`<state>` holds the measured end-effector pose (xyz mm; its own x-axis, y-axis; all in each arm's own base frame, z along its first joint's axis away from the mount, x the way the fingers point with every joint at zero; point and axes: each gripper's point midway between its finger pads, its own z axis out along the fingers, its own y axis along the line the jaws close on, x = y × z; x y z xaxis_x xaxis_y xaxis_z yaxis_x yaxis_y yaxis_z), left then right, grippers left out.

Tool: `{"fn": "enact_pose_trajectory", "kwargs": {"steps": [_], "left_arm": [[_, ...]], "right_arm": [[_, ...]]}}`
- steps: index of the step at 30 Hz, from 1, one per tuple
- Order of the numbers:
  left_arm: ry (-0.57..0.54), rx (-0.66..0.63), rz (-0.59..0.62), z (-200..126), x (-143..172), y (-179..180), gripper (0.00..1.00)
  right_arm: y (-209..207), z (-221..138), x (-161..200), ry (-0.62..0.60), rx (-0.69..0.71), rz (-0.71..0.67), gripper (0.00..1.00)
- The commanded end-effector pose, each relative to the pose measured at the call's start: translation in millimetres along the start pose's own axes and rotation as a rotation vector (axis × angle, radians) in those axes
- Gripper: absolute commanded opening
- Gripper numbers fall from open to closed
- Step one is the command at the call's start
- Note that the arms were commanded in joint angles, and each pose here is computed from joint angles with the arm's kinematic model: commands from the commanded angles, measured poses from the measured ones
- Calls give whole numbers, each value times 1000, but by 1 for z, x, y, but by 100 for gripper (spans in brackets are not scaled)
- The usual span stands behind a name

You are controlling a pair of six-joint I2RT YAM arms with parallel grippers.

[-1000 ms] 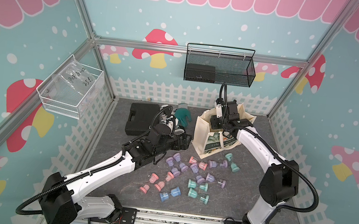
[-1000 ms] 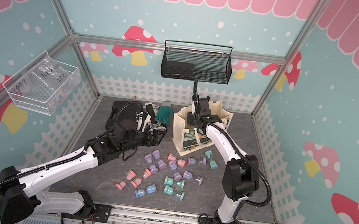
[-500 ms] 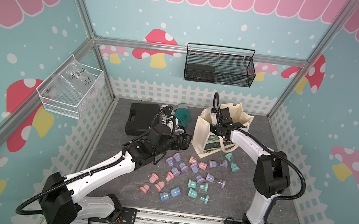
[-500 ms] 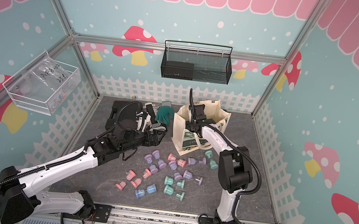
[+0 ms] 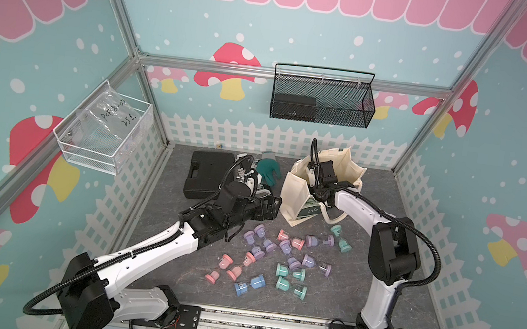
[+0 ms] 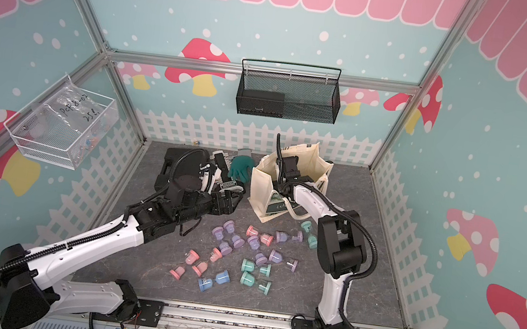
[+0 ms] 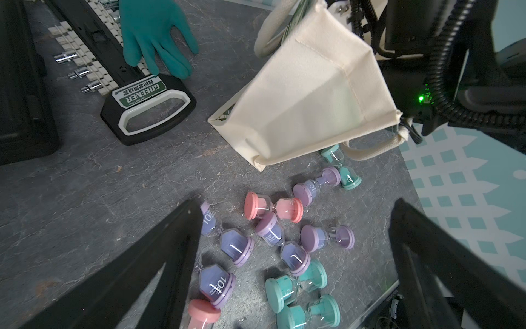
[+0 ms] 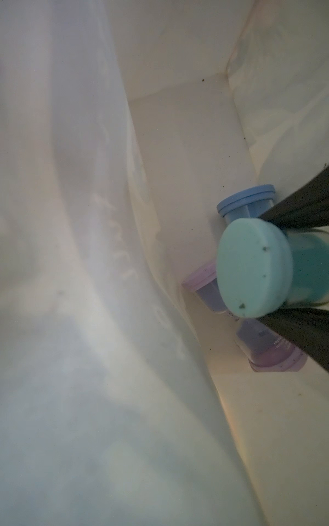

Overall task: Put the hourglass into the canvas bag
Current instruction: Place the hourglass in the canvas bag.

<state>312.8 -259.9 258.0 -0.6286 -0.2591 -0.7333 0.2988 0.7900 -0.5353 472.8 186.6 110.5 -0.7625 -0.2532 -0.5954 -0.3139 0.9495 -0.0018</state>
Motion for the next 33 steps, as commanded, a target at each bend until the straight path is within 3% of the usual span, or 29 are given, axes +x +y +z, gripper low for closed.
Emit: {"fn": "enact_pose_trajectory", "kwargs": {"steps": [1, 9, 33], "left_arm": [[-18, 13, -7, -1, -4, -4, 99], [-25, 18, -7, -3, -6, -6, 99], [-72, -3, 15, -23, -21, -6, 99]], "right_arm": [[-2, 1, -2, 4, 8, 0, 49], [2, -20, -21, -47, -17, 1, 65], [24, -170, -103, -360, -167, -3, 84]]}}
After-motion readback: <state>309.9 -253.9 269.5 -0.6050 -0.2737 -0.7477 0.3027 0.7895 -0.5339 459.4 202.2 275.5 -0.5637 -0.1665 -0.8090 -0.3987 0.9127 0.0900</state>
